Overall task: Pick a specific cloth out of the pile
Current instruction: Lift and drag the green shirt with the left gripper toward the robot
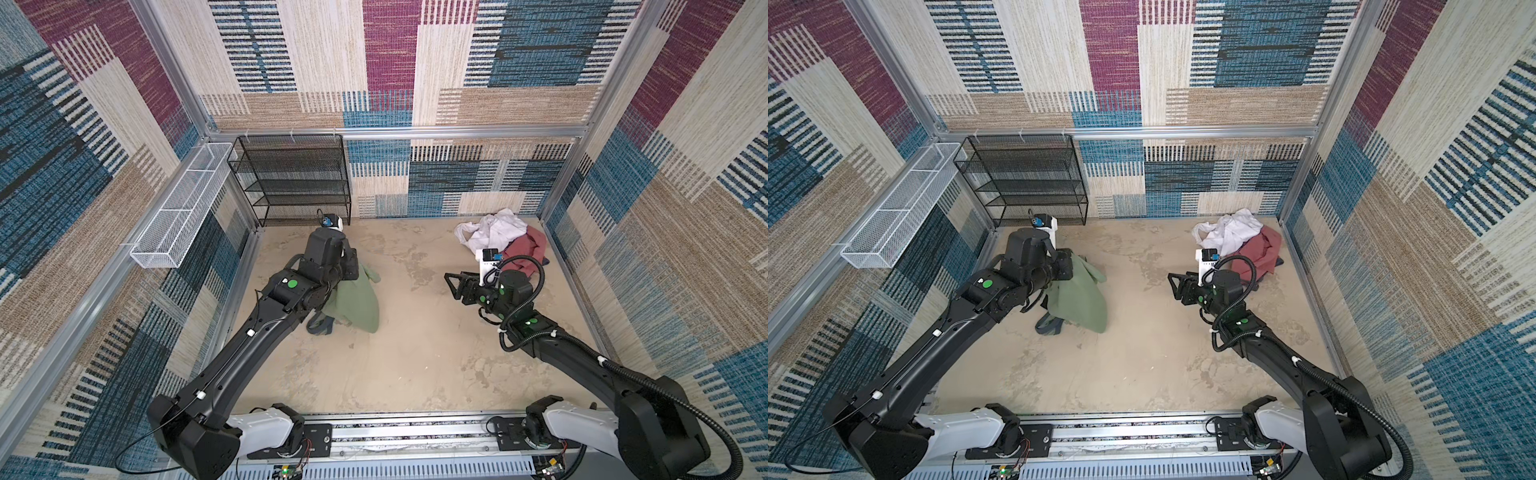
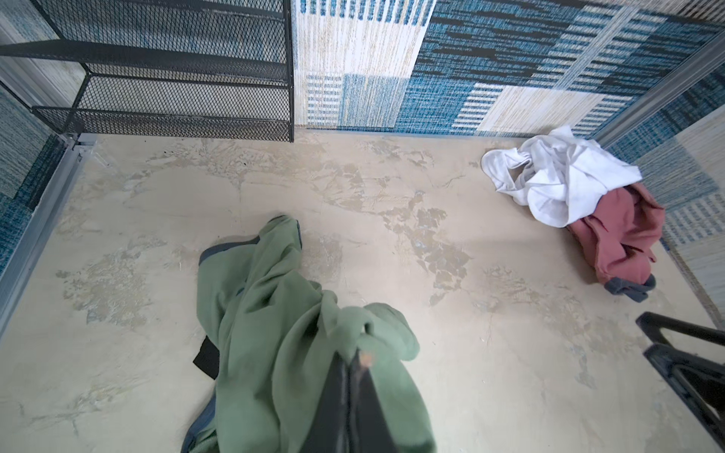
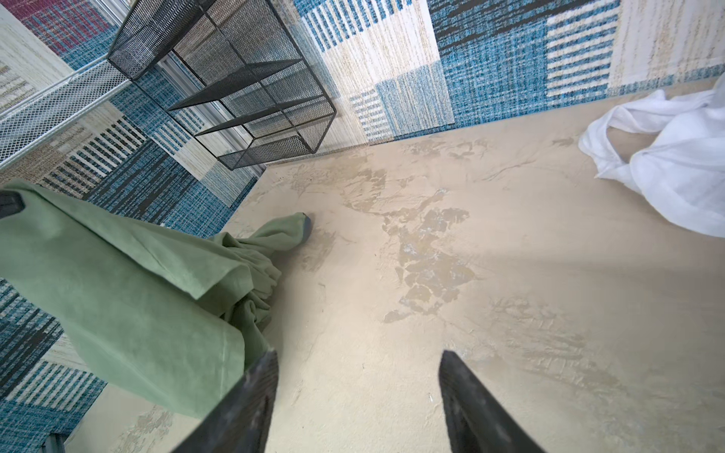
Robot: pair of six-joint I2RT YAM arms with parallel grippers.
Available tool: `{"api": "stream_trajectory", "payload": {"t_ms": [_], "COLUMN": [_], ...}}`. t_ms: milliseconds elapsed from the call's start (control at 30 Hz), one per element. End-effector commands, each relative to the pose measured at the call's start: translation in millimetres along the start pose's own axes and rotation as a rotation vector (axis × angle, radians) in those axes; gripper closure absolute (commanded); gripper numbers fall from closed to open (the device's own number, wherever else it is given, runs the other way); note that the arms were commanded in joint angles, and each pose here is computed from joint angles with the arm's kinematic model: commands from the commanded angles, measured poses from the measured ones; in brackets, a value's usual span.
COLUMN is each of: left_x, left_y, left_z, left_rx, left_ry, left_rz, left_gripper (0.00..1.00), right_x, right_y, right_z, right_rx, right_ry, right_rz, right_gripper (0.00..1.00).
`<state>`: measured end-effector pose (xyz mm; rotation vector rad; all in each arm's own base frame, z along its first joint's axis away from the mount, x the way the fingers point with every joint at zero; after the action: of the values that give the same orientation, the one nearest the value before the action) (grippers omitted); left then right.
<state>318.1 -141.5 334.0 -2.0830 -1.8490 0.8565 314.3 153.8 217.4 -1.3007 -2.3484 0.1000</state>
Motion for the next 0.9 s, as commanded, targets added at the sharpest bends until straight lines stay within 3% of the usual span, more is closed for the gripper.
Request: {"api": "stream_trajectory", "payload": {"t_ms": [0, 400, 867], "left_x": [-4.7, 27.4, 110.0], "left_y": [-8.9, 2.5, 104.2], "left_z": [-12.4, -47.2, -30.8], "left_rx": [-0.019, -0.072, 0.037], "left_ry": [0.026, -0.022, -0.187], "left_rz": [0.037, -0.03, -0.186], "left_gripper": [1.0, 1.0, 1.0], "right_x": [4.6, 3.7, 0.6], "right_y": [0.1, 1.9, 7.4], "right_z": [-9.5, -7.4, -1.0], "right_rx": [-0.031, -0.026, -0.004], "right_ry": [0.001, 0.006, 0.006], "right_rz": [-0.021, -0.024, -0.017], "right_gripper": [0.32, 0.32, 0.32]}}
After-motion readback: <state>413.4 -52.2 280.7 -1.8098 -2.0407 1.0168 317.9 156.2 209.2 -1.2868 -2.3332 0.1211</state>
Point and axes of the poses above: each gripper's point midway between its finger pads, its own y axis out along the fingers, its own x axis along the line the jaws close on, z = x × y, the point moved 4 cm from there along -y, back along the fingers, and after that the axes turned 8 degrees about -y, right-handed, at the moved point
